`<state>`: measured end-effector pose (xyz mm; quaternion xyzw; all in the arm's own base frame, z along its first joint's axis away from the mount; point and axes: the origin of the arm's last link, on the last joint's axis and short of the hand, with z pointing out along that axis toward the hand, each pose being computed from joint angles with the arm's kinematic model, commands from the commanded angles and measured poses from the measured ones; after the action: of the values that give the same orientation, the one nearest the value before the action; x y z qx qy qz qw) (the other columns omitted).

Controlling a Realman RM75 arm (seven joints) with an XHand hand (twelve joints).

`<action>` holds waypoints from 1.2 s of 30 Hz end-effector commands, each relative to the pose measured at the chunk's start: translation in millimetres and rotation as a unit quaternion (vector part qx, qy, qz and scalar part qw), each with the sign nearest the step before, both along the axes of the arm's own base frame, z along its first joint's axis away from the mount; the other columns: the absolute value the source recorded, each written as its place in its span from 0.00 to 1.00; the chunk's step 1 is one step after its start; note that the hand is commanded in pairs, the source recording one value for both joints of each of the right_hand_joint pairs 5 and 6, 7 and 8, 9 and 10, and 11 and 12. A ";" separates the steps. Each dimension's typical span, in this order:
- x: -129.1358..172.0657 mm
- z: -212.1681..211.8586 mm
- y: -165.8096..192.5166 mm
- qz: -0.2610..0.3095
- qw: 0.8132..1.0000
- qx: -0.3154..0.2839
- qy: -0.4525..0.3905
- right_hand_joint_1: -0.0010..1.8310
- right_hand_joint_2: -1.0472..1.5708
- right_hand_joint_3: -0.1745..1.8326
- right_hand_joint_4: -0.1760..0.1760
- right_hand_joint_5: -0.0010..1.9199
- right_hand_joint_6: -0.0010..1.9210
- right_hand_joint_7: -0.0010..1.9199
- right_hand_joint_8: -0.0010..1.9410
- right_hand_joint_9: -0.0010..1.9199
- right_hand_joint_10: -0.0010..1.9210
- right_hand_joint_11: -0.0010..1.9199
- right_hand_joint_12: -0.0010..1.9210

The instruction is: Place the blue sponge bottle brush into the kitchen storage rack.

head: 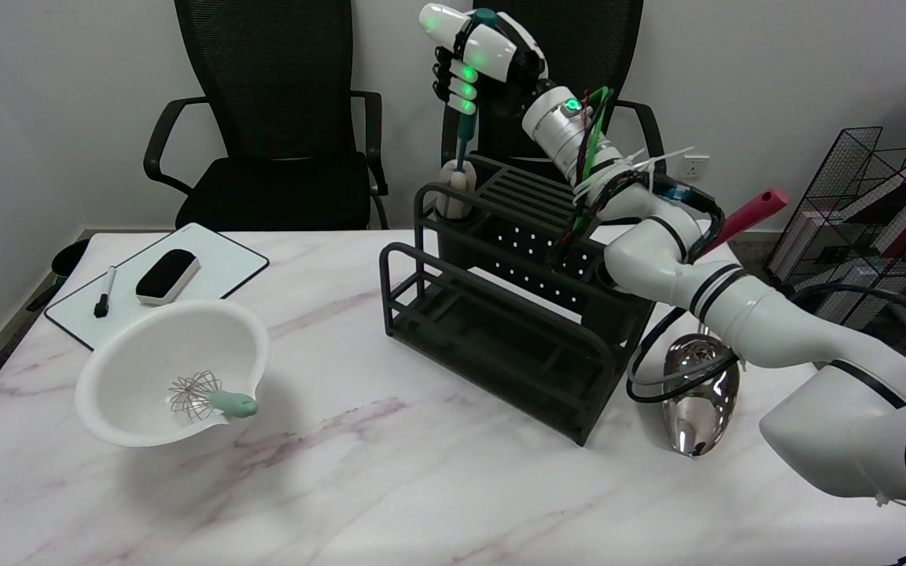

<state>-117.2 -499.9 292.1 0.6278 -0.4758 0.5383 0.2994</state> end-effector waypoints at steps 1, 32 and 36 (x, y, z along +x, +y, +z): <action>-11.9 -10.6 0.2 -0.006 1.000 0.009 0.025 0.53 1.00 0.28 0.50 1.00 1.00 1.00 0.99 1.00 1.00 1.00 1.00; -17.7 -4.8 -9.7 -0.007 1.000 -0.015 0.020 0.53 1.00 0.29 0.50 1.00 1.00 1.00 0.99 1.00 1.00 1.00 1.00; -16.8 0.2 -9.7 -0.007 1.000 -0.020 0.023 0.53 1.00 0.29 0.50 1.00 1.00 1.00 0.99 1.00 1.00 1.00 1.00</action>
<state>-134.6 -508.5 281.7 0.6330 -0.4710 0.5255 0.3183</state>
